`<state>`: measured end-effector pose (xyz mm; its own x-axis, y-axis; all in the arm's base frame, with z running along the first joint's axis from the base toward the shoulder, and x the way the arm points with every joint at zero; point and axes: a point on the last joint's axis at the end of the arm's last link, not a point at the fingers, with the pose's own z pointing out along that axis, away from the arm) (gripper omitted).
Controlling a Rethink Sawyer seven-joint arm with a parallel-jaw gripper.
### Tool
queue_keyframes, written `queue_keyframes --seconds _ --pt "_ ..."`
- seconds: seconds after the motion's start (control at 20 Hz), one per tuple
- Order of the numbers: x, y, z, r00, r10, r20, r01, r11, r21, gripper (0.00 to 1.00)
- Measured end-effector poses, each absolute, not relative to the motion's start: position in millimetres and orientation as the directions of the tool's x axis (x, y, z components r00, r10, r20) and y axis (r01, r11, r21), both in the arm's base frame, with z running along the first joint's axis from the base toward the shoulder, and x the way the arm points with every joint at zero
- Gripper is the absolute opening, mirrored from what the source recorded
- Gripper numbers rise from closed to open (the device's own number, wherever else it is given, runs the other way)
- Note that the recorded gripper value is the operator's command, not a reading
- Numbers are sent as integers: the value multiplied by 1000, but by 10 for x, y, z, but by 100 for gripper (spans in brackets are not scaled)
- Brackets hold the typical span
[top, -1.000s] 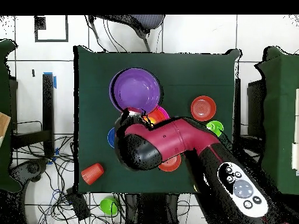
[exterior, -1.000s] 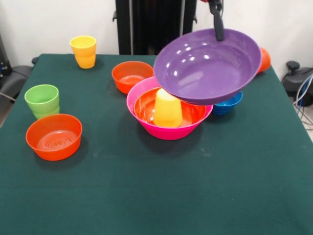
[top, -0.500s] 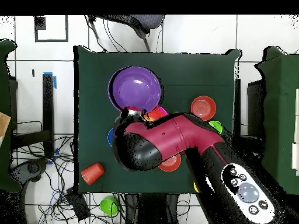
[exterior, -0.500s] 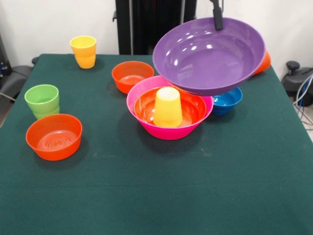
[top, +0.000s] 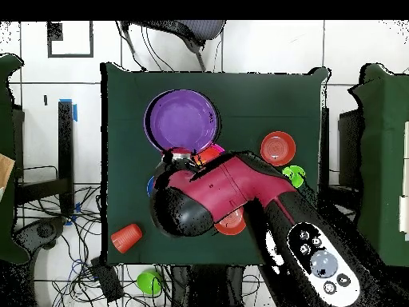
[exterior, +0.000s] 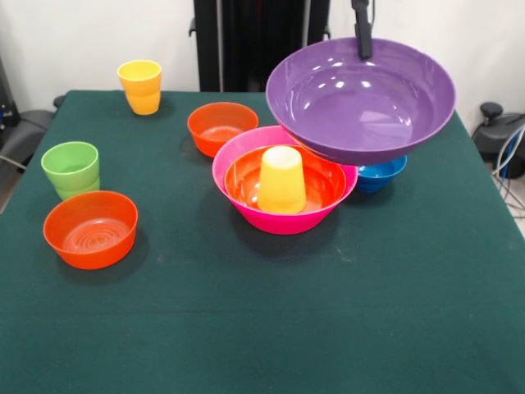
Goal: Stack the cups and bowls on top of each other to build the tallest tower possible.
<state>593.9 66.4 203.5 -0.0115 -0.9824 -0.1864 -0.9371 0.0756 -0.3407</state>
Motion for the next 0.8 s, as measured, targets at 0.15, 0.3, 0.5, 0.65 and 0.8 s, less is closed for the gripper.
queue_keyframes --seconds 0.15,0.3,0.5,0.65,0.8 --pt "5927 607 1999 9 -987 -160 -935 48 -352 0" --pt "5929 522 1983 10 -989 -149 -932 44 -359 0" --pt "5945 357 1981 -12 -989 -145 -930 64 -362 0" --pt "5964 277 1988 -26 -989 -145 -928 78 -365 0" --pt "5989 225 1991 -36 -988 -149 -926 89 -367 0"
